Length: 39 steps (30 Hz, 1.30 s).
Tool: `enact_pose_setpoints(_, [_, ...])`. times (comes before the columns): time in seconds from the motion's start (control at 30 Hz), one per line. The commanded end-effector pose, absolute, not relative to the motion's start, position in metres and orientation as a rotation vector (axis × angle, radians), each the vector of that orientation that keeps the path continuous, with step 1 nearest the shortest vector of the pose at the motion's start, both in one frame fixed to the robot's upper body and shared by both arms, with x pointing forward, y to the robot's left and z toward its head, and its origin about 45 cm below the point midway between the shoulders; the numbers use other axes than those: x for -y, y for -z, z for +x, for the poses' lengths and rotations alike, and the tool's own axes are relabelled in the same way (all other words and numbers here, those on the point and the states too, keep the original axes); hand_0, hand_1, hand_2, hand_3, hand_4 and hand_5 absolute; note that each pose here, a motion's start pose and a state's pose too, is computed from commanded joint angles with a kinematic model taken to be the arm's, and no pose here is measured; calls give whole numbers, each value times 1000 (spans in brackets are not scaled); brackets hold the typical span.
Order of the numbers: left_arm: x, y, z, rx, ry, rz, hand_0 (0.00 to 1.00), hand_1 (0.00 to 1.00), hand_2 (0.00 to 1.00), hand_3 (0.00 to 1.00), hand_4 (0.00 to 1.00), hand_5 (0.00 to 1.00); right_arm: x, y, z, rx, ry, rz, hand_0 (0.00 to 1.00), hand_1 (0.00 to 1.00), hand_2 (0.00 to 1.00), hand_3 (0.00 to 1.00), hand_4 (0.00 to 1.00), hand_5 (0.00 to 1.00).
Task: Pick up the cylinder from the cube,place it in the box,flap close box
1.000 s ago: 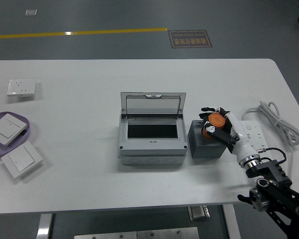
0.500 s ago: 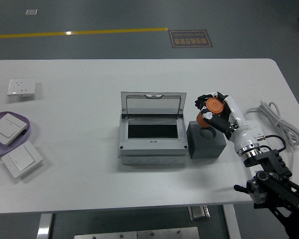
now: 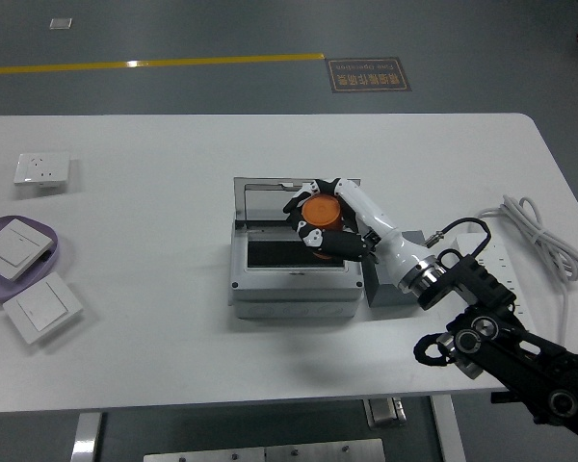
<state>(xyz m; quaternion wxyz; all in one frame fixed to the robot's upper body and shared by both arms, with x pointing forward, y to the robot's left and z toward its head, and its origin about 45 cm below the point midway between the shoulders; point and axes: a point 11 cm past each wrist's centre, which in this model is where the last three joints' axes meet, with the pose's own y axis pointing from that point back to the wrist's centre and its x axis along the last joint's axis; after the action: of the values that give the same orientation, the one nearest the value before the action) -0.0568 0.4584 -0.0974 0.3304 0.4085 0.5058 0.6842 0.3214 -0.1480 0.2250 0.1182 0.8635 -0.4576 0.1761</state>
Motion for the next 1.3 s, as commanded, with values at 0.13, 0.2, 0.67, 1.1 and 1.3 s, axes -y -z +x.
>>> enact_pose_setpoints(0.13, [-460, 97, -57, -1321, -1790, 1072, 616, 654, 621, 642, 710, 160, 128, -225, 327, 1178, -619, 2452, 154, 215, 309, 243, 2, 2])
enact_pose_setpoints(0.2, [-460, 97, -57, -1321, -1790, 1073, 616, 654, 621, 642, 710, 160, 120, -224, 330, 1093, -684, 2389, 154, 215, 309, 243, 2, 2])
enact_pose_setpoints(0.67, [-462, 96, -55, -1314, -1789, 1074, 616, 654, 621, 641, 709, 161, 118, -191, 346, 820, -998, 1944, 137, 210, 302, 254, 2, 2])
enact_pose_setpoints(1.1, [-461, 96, -52, -1310, -1787, 1071, 616, 653, 621, 641, 710, 162, 115, -189, 347, 774, -1116, 1887, 824, 722, 702, 697, 397, 302])
enact_pose_setpoints(1.3, [-462, 96, -52, -1308, -1786, 1073, 616, 653, 621, 642, 710, 159, 113, -189, 345, 781, -1124, 1903, 834, 727, 709, 698, 441, 338])
